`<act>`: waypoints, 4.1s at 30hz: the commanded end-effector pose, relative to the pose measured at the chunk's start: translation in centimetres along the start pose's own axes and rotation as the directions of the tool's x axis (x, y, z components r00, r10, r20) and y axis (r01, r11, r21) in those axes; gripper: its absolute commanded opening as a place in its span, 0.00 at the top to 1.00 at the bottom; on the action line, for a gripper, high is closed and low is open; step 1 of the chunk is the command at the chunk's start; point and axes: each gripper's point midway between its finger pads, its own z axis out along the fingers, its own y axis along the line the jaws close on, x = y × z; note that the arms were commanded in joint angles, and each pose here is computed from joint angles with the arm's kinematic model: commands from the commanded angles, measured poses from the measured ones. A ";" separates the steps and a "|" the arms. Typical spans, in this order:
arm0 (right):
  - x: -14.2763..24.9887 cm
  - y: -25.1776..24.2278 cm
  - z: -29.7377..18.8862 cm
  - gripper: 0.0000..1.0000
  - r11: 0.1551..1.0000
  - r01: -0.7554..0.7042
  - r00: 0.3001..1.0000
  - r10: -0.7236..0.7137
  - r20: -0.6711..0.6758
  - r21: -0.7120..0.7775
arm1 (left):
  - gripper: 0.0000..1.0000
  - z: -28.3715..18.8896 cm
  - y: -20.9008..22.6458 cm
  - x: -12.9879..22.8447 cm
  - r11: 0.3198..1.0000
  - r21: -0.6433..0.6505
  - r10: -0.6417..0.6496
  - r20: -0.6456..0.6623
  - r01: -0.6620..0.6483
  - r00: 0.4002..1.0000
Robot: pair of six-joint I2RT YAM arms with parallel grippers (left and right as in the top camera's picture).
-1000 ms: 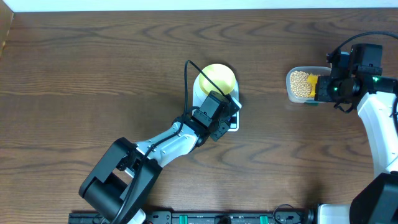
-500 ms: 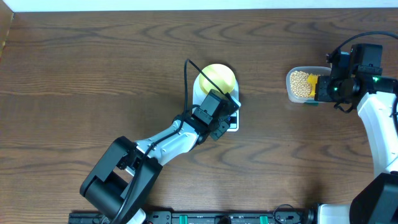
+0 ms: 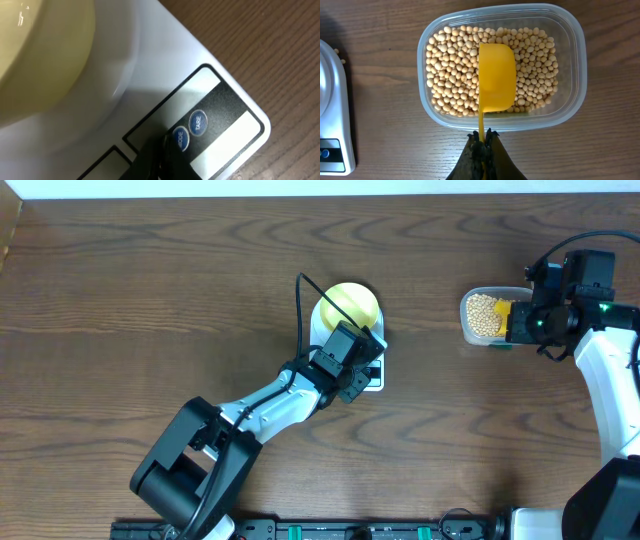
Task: Scoop item into bowl and weigh 50g on scale
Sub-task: 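Withdraw the left gripper from the scale to the side, then push the scoop into the soybeans with the right gripper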
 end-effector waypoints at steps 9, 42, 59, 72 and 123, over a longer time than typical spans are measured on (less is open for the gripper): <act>0.1 -0.2 0.1 0.99 1.000 -0.012 1.000 0.012 -0.005 -0.006 | 0.83 -7.0 0.3 -3.3 0.991 0.025 -0.130 0.164 0.128 0.978; 4.1 0.1 -0.2 0.99 0.999 -0.041 0.985 0.039 -0.166 -0.011 | 0.01 -22.4 12.1 7.6 0.779 -0.479 -0.395 0.129 0.406 0.910; 4.4 -0.2 -0.3 0.99 1.000 0.014 0.984 -0.015 -0.179 -0.007 | 0.00 -22.0 11.3 9.6 0.790 -0.484 -0.414 0.031 0.376 0.910; 4.2 -0.2 -0.2 0.99 1.000 0.016 0.985 -0.017 -0.172 -0.007 | 0.00 -22.0 11.3 9.6 0.790 -0.484 -0.414 0.031 0.376 0.910; 3.8 0.0 2.1 0.99 0.996 0.083 0.992 -0.087 -0.091 -0.041 | 0.00 -19.8 6.2 2.3 0.831 -0.001 -0.545 0.194 0.556 0.816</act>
